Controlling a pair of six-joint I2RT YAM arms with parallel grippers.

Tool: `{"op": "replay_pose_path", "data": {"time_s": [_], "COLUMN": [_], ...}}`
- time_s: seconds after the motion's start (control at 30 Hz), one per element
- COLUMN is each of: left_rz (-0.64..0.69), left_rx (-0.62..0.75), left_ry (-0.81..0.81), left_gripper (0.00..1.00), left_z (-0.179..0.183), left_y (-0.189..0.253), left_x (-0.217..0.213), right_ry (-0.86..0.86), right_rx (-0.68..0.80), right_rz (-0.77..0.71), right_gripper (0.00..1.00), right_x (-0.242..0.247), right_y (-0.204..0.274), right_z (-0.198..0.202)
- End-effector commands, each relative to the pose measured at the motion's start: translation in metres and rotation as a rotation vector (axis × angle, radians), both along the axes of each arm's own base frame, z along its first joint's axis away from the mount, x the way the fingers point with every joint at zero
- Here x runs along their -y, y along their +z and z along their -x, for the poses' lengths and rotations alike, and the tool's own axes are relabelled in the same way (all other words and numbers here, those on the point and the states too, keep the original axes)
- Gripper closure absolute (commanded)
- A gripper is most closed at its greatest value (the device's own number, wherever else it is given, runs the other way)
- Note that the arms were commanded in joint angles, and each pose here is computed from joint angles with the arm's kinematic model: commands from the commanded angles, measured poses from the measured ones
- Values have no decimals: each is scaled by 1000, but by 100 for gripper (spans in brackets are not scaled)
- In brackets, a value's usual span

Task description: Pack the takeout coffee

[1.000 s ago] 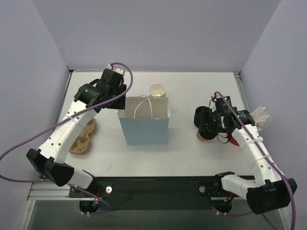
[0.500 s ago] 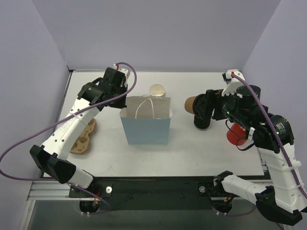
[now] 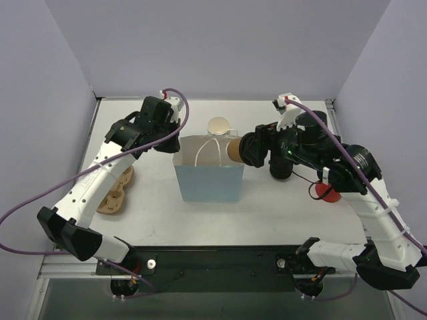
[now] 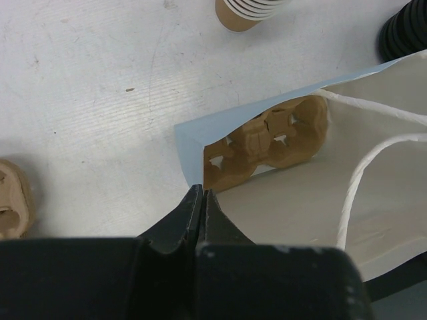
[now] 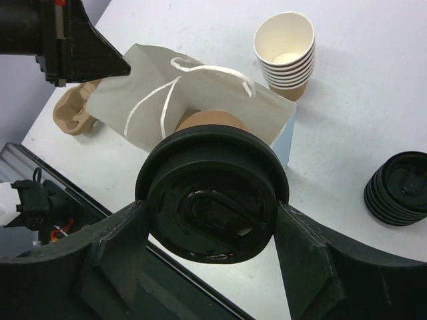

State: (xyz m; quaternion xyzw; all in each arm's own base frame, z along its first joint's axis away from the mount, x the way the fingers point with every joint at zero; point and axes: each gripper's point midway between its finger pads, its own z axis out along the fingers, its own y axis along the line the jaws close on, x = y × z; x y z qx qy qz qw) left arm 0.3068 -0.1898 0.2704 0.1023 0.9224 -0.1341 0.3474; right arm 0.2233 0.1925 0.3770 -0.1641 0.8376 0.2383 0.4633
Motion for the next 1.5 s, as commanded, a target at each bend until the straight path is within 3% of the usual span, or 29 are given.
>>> {"op": "replay_pose_path", "data": {"time_s": [0.0,0.23,0.57,0.87,1.2,1.47], "left_rz": [78,116,135,123,95,93], "left_rx": [66,90,94,79,56,46], "left_ry": [-24,-51,-43,-10,9,11], "left_gripper": [100,100,100,100,100,100], "left_z": [1,8,9,4,2,0], "left_y": [20,22,23,20,13,13], "left_x": [7,9,10,8,5,7], "right_ry": [10,-30,226,406,434,427], "right_rx": [36,77,110,172,160,202], "right_rz": [33,129,33,-53,2,51], "right_gripper": [54,54,54,54,56,56], "right_x": [-21,-28,-97,-128,-128,-123], "right_y": [0,-18,-24,-1,-23,-21], "right_z": [-14,-38,-49,-11,21,24]}}
